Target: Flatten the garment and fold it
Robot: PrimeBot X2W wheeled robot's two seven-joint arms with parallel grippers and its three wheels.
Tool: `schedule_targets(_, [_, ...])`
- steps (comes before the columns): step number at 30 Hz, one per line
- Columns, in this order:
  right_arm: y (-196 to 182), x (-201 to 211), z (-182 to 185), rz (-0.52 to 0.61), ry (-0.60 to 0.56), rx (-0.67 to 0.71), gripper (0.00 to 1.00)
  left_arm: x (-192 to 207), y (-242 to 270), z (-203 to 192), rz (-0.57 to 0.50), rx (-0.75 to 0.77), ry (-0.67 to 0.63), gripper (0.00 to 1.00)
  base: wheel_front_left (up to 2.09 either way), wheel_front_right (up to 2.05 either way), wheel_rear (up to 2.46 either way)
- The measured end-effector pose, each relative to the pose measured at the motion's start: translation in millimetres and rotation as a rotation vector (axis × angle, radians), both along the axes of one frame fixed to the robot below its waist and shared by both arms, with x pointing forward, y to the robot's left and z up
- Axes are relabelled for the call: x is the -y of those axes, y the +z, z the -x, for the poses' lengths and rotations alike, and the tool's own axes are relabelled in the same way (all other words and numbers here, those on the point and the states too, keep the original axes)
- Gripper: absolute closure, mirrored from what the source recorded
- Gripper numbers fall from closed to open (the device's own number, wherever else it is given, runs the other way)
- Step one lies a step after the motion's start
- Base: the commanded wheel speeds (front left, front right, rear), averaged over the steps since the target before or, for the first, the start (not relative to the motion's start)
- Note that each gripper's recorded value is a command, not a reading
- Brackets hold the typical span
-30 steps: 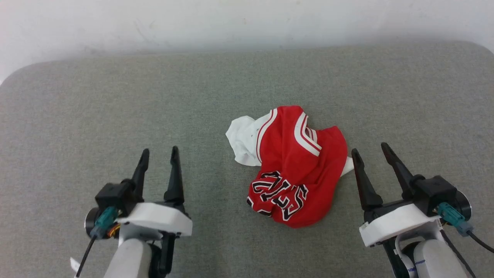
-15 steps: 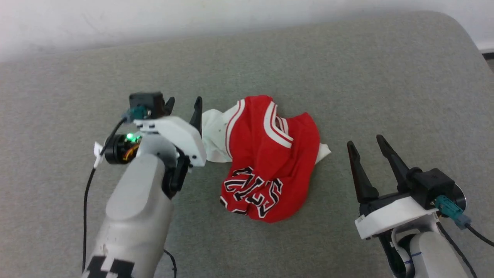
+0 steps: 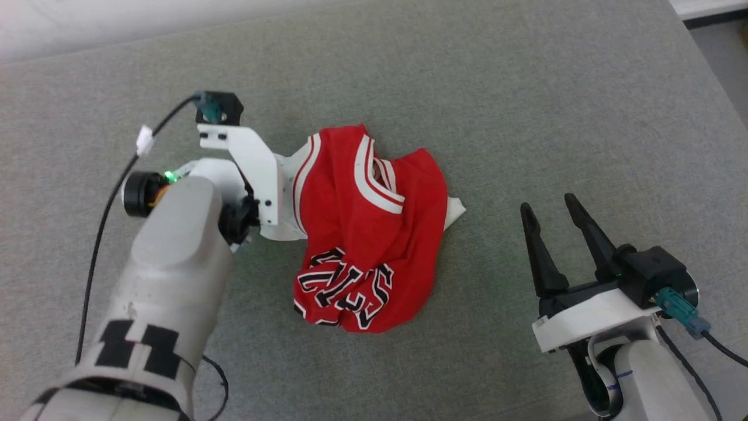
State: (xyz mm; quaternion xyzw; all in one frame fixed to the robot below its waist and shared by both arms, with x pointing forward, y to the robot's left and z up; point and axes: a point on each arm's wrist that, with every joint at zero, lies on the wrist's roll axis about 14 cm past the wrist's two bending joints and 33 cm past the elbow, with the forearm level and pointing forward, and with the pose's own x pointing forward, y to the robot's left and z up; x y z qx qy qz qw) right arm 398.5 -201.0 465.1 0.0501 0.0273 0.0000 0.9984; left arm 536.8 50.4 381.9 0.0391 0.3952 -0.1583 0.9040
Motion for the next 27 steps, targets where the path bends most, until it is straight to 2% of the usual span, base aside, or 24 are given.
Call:
schedule_targets(1, [-1.8, 1.2, 0.5, 0.0, -0.004, -0.006, 0.0, 1.6, -1.9, -0.1, -0.012, -0.024, -0.019, 0.02, 0.0, 0.0, 0.0])
schedule_targets(2, [-3.6, 2.3, 1.0, 0.0, -0.007, -0.01, 0.0, 2.8, -3.3, 0.0, -0.022, -0.048, -0.041, 0.57, 0.0, 0.0, 0.0])
schedule_targets(3, [-4.4, 3.0, 1.2, 0.0, -0.01, -0.011, 0.0, 4.1, -4.4, 0.5, -0.029, -0.071, -0.061, 1.0, 0.0, 0.0, 0.0])
schedule_targets(8, [-6.3, 2.9, 0.6, -0.006, -0.011, -0.014, 0.0, 13.5, -2.5, 7.0, -0.026, -0.108, -0.126, 1.0, 0.0, 0.0, 0.0])
schedule_targets(13, [-0.5, -0.9, -0.6, -0.011, 0.0, 0.005, 0.0, 2.4, 5.1, 10.9, 0.032, 0.031, -0.095, 1.0, 0.0, 0.0, 0.0])
schedule_targets(19, [11.0, -6.0, 0.6, -0.011, 0.015, 0.038, 0.0, -54.9, 10.4, 31.3, 0.136, 0.188, 0.155, 1.0, 0.0, 0.0, 0.0])
schedule_targets(27, [20.3, -21.0, 0.5, 0.005, 0.062, 0.056, 0.0, -141.9, 7.9, 104.0, 0.155, 0.271, 0.449, 1.0, 0.0, 0.0, 0.0])
